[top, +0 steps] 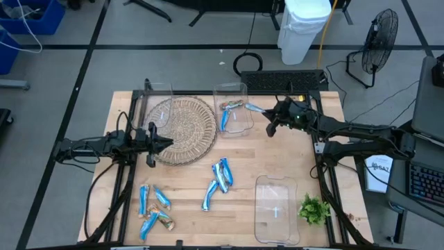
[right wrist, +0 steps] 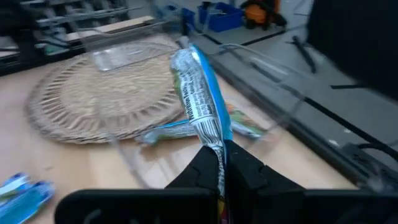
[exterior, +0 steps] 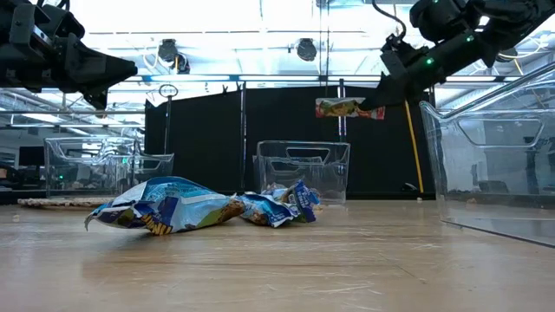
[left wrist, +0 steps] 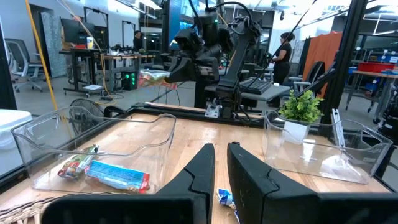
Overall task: Pick and place Granola Bars by type
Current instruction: Put the red granola bar into the top right transparent bin
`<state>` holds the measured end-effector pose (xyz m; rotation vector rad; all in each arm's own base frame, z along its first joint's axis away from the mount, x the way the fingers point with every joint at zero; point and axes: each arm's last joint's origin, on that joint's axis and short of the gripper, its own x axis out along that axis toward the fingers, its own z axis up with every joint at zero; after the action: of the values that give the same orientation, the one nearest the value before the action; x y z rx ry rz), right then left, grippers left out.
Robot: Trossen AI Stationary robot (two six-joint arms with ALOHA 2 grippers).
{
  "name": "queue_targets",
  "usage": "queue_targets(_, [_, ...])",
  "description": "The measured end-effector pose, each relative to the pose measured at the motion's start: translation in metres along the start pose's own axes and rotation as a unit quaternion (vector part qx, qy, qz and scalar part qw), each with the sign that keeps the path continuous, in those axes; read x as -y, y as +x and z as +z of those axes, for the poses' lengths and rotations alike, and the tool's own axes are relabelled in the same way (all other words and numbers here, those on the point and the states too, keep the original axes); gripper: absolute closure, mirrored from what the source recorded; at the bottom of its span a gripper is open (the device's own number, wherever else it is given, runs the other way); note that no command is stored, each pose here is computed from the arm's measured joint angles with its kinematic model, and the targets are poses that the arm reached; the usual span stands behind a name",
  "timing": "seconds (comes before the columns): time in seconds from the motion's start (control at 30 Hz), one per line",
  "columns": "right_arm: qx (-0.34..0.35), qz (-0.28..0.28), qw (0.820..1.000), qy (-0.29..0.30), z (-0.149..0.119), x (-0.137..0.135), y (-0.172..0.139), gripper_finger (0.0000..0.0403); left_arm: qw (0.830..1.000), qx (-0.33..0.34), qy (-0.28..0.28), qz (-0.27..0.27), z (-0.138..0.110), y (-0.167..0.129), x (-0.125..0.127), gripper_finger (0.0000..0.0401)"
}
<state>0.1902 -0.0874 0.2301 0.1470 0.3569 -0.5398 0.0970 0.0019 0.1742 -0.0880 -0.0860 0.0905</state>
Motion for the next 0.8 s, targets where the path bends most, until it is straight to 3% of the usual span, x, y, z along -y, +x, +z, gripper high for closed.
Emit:
queue_targets(0.27, [0.016, 0.122, 0.992, 0.003, 0.004, -0.015, -0.002, 0.0397, 1.000, 0.000, 0.000, 0.000, 0.000, 0.000, 0.000, 0.0352])
queue_targets(0.53, [0.037, 0.273, 0.961, -0.011, 0.009, -0.030, -0.007, 0.0397, 1.000, 0.000, 0.000, 0.000, 0.000, 0.000, 0.000, 0.0352])
queue_targets(0.8, [0.039, 0.348, 0.936, -0.025, 0.010, -0.042, -0.012, 0.0397, 1.000, 0.000, 0.000, 0.000, 0.000, 0.000, 0.000, 0.0352])
